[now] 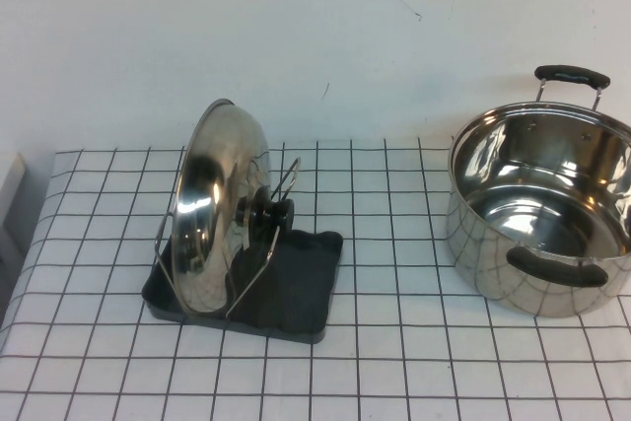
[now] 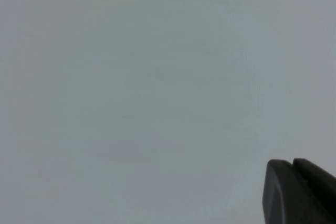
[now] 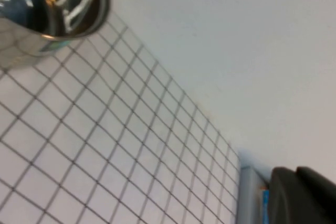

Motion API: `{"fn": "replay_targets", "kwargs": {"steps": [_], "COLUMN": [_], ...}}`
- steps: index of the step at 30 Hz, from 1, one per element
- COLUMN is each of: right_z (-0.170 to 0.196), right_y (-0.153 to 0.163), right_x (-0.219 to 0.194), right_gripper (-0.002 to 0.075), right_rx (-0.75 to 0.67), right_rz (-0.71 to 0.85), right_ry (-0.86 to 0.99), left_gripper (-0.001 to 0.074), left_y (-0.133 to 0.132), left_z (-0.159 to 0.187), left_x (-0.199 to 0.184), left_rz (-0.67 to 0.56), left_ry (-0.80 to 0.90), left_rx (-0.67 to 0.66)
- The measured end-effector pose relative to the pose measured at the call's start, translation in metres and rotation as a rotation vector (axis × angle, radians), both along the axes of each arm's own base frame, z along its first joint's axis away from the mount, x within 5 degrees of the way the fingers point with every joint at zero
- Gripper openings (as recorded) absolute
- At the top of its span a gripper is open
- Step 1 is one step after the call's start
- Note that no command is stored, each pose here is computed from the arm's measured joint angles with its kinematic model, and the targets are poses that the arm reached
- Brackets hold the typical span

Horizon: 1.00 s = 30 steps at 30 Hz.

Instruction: Put pot lid on rack

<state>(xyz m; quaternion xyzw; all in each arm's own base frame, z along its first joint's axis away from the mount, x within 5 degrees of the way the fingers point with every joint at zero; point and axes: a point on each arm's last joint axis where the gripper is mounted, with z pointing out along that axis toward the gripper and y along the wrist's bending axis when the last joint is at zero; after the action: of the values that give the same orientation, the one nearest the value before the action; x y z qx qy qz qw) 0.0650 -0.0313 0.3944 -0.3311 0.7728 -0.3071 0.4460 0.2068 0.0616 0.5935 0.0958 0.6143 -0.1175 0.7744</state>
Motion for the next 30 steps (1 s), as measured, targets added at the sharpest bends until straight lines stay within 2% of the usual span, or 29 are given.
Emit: {"fn": "replay_targets", "kwargs": {"steps": [4, 9, 12, 15, 20, 23, 27, 30], "right_z": [-0.007, -0.018, -0.023, -0.032, -0.060, -0.076, -0.090, -0.099], "right_y": [0.005, 0.023, 0.039, 0.052, 0.065, 0.068, 0.070, 0.070], "right_x": [-0.011, -0.022, -0.027, -0.027, -0.024, -0.022, -0.021, -0.021], "right_gripper": [-0.0001, -0.0001, -0.0001, -0.0001, -0.0001, -0.0001, -0.0001, -0.0001], "right_rx": [0.068, 0.233, 0.354, 0.416, 0.420, 0.396, 0.302, 0.239], "right_rz": [0.121, 0.290, 0.408, 0.495, 0.574, 0.579, 0.625, 0.656], "right_ry": [0.079, 0.229, 0.292, 0.311, 0.368, 0.413, 0.440, 0.463], "left_gripper": [-0.0001, -0.0001, -0.0001, -0.0001, -0.0001, -0.0001, -0.0001, -0.0001], "left_y": [0.017, 0.008, -0.002, -0.015, -0.034, -0.033, -0.020, 0.004], "left_z": [-0.026, -0.049, -0.046, -0.032, -0.002, 0.011, 0.020, 0.014], "left_x": [0.015, 0.026, 0.018, -0.004, -0.047, -0.061, -0.066, -0.059], "left_rz": [0.016, -0.104, -0.143, -0.117, 0.031, 0.166, 0.378, 0.611], "left_ry": [0.093, 0.199, 0.203, 0.138, -0.064, -0.188, -0.307, -0.332], "left_rx": [-0.088, -0.097, -0.070, -0.040, 0.030, 0.086, 0.172, 0.252]}}
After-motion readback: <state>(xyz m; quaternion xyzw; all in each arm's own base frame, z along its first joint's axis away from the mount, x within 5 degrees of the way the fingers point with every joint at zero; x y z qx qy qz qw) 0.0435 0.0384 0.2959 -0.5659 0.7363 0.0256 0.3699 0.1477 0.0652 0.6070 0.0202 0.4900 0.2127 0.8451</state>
